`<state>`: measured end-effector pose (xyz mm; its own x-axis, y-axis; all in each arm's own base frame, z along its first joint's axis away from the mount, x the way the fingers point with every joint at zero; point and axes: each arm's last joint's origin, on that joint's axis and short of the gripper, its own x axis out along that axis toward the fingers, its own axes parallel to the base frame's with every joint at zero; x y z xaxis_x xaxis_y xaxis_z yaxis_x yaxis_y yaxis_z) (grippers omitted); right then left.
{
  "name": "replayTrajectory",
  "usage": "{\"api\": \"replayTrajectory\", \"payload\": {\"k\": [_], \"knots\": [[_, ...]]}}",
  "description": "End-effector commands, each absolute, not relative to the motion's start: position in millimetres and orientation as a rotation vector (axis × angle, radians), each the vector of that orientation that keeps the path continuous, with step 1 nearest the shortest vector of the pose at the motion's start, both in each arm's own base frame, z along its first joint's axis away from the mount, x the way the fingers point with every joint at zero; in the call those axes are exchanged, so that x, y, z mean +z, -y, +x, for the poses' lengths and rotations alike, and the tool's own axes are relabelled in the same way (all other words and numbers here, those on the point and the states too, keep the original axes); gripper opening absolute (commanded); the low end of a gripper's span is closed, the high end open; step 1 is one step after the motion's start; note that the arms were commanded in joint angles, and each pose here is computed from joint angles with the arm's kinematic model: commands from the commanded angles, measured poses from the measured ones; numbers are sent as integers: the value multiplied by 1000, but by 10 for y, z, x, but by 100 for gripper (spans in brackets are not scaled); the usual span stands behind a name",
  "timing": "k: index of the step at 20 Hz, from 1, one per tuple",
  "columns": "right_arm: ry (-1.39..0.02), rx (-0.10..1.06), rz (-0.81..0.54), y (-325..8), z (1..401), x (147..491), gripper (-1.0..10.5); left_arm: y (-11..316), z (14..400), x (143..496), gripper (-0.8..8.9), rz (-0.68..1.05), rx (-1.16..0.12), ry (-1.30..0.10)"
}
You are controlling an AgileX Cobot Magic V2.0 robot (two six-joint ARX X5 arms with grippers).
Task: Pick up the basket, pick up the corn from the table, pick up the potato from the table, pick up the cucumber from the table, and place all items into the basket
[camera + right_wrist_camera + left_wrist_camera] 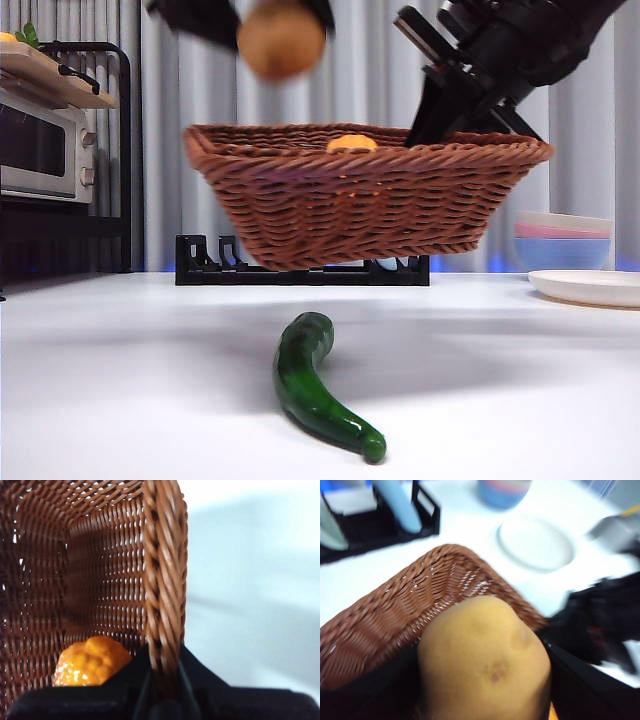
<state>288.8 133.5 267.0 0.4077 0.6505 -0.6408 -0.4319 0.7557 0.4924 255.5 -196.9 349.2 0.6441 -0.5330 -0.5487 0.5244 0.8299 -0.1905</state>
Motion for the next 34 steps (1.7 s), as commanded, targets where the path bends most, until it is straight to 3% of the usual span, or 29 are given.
{"api": "replayTrajectory", "payload": {"k": [1,4,5,6,7,8,13,16,20,24,28,34], "knots": [[-910,714,270,-1374,2887,2700,-12,2051,2777,3117,-8,59,-556,-749],[-926,708,275,-1369,2879,2691,-12,2085,2836,2913,40,93,-533,-846],[-928,707,275,-1369,2878,2690,-12,2084,2835,2907,162,98,-525,-848],[-928,707,275,-1367,2878,2690,-12,2085,2838,2912,381,96,-523,-842],[-927,707,275,-1367,2879,2690,-12,2087,2840,2914,539,94,-526,-840],[-928,706,276,-1367,2878,2690,-12,2087,2839,2914,590,92,-527,-841],[-929,706,276,-1368,2878,2690,-12,2120,2809,2957,589,61,-566,-858],[-924,700,273,-1362,2883,2691,-12,2088,2714,3237,588,61,-586,-862],[-849,663,302,-1210,2996,2736,-12,1903,2233,3883,588,96,-667,-800],[-806,561,357,-880,3125,2754,-12,1583,1763,4123,588,150,-628,-812],[-785,472,399,-558,3197,2754,-12,1555,1466,3976,588,190,-658,-932],[-778,428,417,-407,3217,2751,-12,1924,1449,2980,587,111,-551,-1004]]}}
